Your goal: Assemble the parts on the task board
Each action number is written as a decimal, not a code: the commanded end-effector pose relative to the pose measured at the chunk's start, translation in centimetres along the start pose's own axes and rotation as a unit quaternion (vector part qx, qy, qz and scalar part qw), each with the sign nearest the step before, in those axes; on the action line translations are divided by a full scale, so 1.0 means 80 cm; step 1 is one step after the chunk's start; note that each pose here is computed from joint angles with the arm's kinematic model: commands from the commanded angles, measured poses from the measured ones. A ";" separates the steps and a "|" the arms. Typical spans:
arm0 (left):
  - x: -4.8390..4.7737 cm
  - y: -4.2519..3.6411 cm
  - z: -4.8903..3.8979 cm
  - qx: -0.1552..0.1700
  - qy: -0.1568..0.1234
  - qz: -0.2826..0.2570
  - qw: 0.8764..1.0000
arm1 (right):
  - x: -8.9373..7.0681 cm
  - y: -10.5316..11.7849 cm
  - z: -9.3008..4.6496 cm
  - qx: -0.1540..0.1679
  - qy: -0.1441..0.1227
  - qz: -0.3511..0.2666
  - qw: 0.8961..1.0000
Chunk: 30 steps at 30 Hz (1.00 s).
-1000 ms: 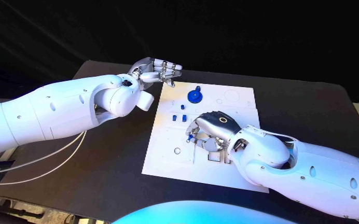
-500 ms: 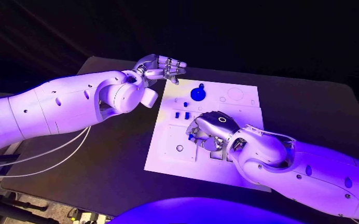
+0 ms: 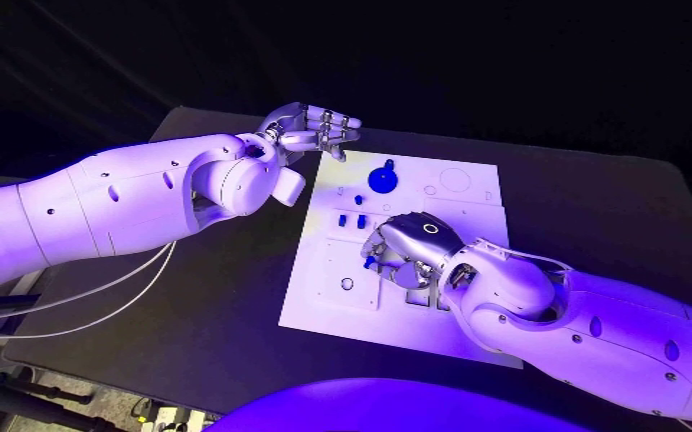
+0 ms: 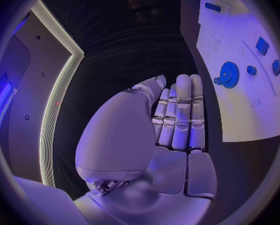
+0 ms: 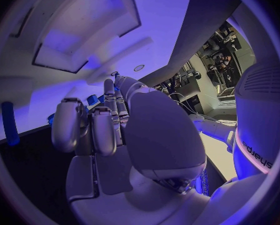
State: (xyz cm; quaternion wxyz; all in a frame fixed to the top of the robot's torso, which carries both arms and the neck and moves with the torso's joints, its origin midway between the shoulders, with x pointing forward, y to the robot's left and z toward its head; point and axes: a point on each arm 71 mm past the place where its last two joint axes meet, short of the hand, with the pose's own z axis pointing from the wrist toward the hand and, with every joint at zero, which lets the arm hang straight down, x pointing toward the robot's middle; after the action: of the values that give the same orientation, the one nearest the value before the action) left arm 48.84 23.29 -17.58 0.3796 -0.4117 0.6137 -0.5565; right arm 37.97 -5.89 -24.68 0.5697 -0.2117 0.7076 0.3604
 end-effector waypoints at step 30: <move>0.004 -0.0001 0.001 -0.004 0.015 -0.005 1.000 | 0.005 0.001 0.000 0.017 0.021 -0.030 0.999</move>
State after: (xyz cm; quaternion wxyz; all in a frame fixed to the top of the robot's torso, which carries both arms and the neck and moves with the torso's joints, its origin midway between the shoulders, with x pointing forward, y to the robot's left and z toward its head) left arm 48.84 23.25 -17.66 0.3754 -0.4121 0.6173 -0.5552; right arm 37.85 -5.84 -24.77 0.5746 -0.2169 0.7087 0.3473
